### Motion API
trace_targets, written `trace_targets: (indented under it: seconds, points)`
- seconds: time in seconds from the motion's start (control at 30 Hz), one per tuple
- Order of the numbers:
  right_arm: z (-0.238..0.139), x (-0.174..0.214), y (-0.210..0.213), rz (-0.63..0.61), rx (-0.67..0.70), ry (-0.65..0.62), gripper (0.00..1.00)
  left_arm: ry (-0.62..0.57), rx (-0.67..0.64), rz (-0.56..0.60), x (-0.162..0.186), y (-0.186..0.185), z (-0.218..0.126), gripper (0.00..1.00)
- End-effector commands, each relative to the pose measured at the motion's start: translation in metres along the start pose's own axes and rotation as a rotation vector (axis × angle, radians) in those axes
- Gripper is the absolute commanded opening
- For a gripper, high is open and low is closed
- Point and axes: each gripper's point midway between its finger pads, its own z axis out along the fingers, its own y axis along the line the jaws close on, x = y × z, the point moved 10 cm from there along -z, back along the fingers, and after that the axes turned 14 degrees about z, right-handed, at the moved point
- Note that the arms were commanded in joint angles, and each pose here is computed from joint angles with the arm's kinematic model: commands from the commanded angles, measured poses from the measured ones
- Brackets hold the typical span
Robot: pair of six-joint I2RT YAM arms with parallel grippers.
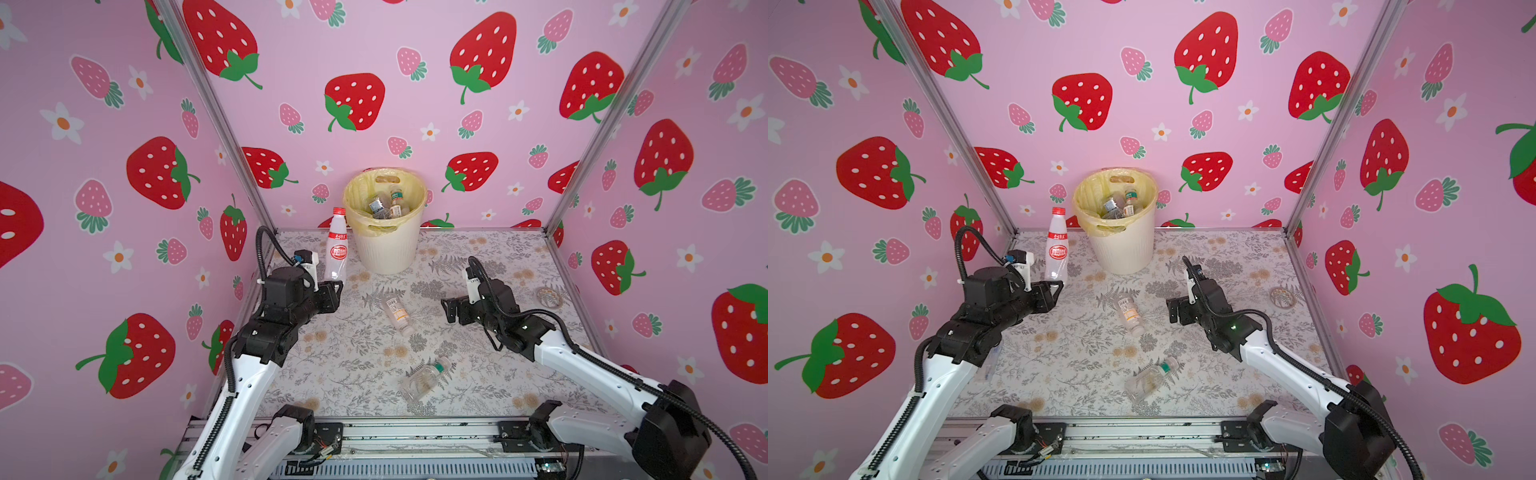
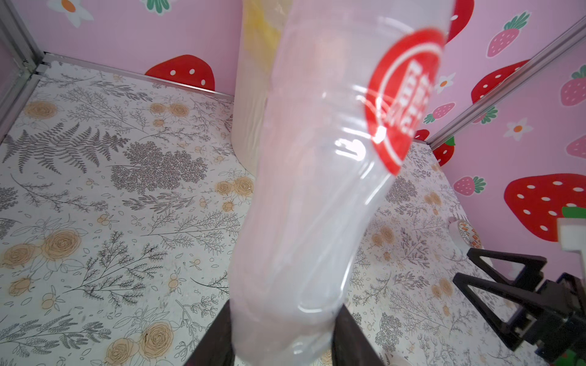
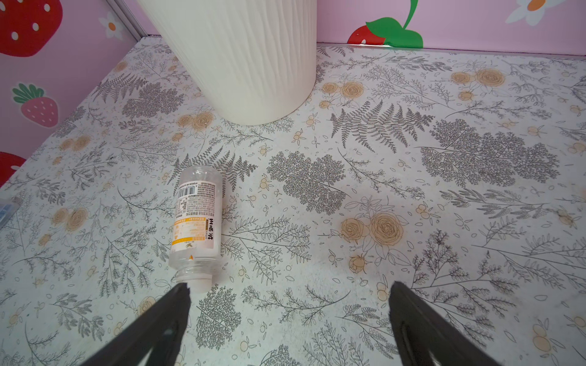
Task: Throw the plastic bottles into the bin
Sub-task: 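Lift the red-labelled bottle with the left gripper and raise it upright, then carry the red-labelled bottle over the bin and open the left gripper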
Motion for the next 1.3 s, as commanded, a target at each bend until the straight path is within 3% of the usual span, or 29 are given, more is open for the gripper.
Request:
trace_targets:
  seconds: [0.0, 0.17, 0.37, 0.5, 0.67, 0.7, 0.77, 0.8, 0.9, 1.03, 1.27]
  points:
    - [-0.005, -0.012, 0.005, 0.008, -0.026, -0.041, 0.99, -0.041, -0.044, -0.021, -0.005, 0.003, -0.005, 0.37]
    - [-0.005, -0.011, 0.005, 0.008, -0.025, -0.038, 0.99, -0.059, -0.051, 0.006, -0.026, 0.002, -0.006, 0.37]
    - [-0.006, -0.008, 0.002, 0.013, -0.014, -0.043, 0.99, -0.057, -0.023, 0.029, -0.082, -0.001, 0.013, 0.38]
    - [-0.008, -0.009, 0.001, 0.014, -0.011, -0.052, 0.99, -0.053, 0.020, 0.021, -0.129, -0.004, 0.043, 0.38]
    - [-0.010, -0.013, 0.002, 0.017, -0.010, -0.060, 0.99, -0.020, 0.103, 0.017, -0.185, -0.008, 0.101, 0.46]
    - [-0.011, -0.013, 0.003, 0.017, -0.011, -0.060, 0.99, -0.010, 0.124, 0.015, -0.193, -0.009, 0.113, 0.49]
    - [-0.012, -0.015, 0.003, 0.021, -0.008, -0.061, 0.99, 0.018, 0.140, 0.017, -0.200, -0.011, 0.128, 0.65]
    - [-0.013, -0.015, 0.003, 0.022, -0.006, -0.063, 0.99, 0.026, 0.131, 0.017, -0.202, -0.010, 0.134, 0.98]
    - [-0.017, -0.016, 0.002, 0.031, -0.006, -0.074, 0.99, 0.005, 0.112, 0.036, -0.205, -0.010, 0.129, 0.99]
    - [-0.018, -0.018, 0.002, 0.034, -0.004, -0.084, 0.99, -0.074, 0.105, 0.056, -0.210, -0.013, 0.100, 0.99]
    - [-0.012, -0.019, 0.005, 0.029, -0.003, -0.072, 0.99, -0.111, 0.110, 0.092, -0.210, -0.019, 0.053, 0.99]
